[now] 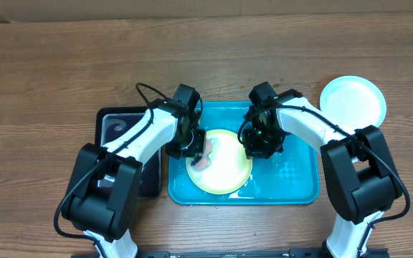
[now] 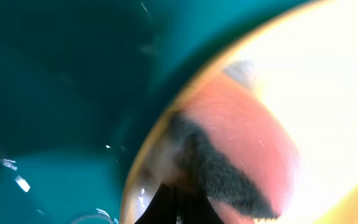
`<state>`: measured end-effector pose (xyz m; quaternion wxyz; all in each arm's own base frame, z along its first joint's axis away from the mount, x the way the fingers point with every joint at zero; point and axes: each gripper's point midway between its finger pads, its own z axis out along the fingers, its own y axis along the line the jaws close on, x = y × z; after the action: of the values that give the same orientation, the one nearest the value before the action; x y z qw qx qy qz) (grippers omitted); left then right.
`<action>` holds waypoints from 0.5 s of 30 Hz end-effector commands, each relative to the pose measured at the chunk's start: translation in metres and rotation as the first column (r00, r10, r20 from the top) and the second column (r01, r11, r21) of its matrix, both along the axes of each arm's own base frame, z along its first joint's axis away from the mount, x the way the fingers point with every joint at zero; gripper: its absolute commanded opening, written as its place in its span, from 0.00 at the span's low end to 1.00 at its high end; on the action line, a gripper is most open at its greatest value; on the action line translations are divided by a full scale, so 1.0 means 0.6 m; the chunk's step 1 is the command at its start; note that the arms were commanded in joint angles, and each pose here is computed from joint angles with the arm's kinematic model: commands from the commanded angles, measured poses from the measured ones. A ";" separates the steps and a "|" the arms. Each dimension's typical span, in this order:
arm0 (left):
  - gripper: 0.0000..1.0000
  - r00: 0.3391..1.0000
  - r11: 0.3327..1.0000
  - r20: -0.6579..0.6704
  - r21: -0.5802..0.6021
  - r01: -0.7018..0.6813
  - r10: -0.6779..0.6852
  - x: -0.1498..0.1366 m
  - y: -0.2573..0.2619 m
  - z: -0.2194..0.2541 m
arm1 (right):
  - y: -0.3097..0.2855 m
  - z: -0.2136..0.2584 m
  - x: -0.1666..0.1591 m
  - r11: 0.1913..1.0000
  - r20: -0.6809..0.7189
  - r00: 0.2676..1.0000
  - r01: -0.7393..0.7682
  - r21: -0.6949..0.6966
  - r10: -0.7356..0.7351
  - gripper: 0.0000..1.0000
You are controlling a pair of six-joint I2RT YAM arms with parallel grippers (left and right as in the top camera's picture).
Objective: Clean dirty plates on tray and stack at the side
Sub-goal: 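Scrub the yellow plate with the sponge while the right gripper holds it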
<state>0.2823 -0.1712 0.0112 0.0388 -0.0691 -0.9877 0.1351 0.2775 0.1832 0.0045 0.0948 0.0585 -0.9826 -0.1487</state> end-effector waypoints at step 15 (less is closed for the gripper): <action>0.04 0.973 0.905 0.004 -0.367 0.214 -0.229 -0.057 -0.145 0.025 | -0.026 -0.035 -0.017 0.996 -0.040 0.999 0.002 -0.085 -0.006 0.04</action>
<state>0.2404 -0.2591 0.0335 0.0547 -0.2370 -0.9150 0.3220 0.2765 0.1838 0.0046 0.0966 0.0609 -0.9818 -0.1515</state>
